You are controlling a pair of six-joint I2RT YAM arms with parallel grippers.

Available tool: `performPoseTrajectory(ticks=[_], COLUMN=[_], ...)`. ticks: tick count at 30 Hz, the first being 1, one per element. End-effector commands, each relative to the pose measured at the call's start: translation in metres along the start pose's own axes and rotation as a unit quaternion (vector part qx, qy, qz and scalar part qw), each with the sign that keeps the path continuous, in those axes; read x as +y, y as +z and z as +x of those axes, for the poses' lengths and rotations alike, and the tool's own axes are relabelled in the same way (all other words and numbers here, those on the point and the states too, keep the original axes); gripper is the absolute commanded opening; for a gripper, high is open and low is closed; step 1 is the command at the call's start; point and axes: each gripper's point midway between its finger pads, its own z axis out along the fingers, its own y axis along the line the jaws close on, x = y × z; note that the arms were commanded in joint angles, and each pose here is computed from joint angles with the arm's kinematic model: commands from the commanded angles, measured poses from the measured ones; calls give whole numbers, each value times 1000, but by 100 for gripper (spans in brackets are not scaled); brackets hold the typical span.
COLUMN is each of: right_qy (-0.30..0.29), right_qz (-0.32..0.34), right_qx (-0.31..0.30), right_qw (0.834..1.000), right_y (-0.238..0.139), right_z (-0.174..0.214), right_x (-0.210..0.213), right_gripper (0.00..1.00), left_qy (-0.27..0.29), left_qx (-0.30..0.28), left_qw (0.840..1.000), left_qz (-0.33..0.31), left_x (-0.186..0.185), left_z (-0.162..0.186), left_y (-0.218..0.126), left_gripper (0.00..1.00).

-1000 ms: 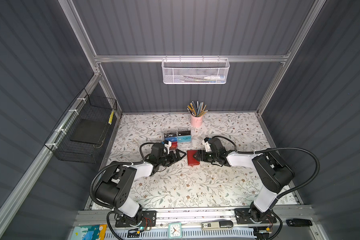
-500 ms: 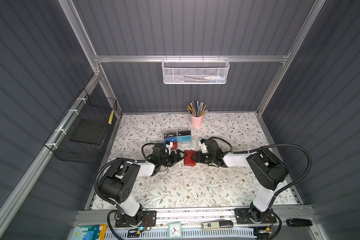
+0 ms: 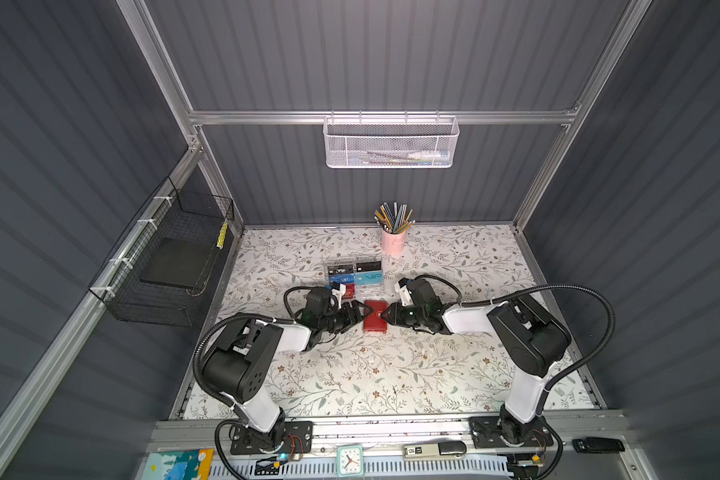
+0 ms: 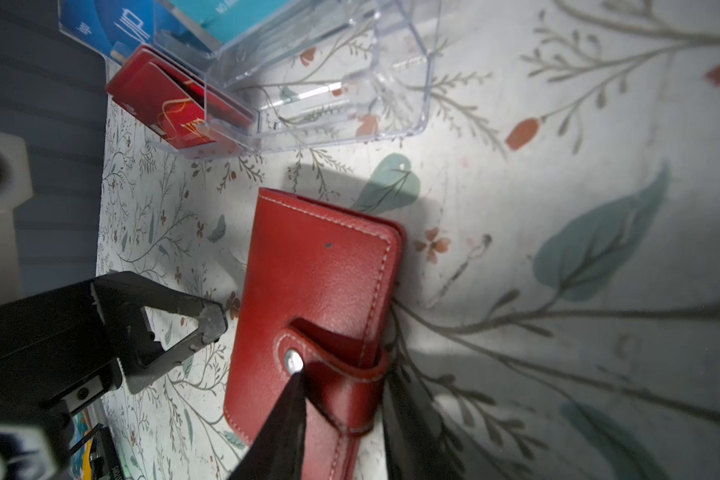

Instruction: Take the credit cards out of the card holder

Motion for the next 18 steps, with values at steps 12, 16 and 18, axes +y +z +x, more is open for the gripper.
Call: performPoseTrajectory(ticks=[12,16,18], right_qy=[21,21,22], right_qz=[15,14,14], right_qx=[31,32,32], right_qw=[999,999,999], right_y=[16,17,17], right_z=[18,19,19], right_x=[-15,-15,-16], right_gripper=[22,21,20], left_qy=[-4,0,-3], left_qx=[13,11,12], left_qw=[999,999,999], left_qz=[-32,-46,-43], left_x=[27,32,33], left_z=[17,18,19], left_y=[4,1,2], left_gripper=[69,68,68])
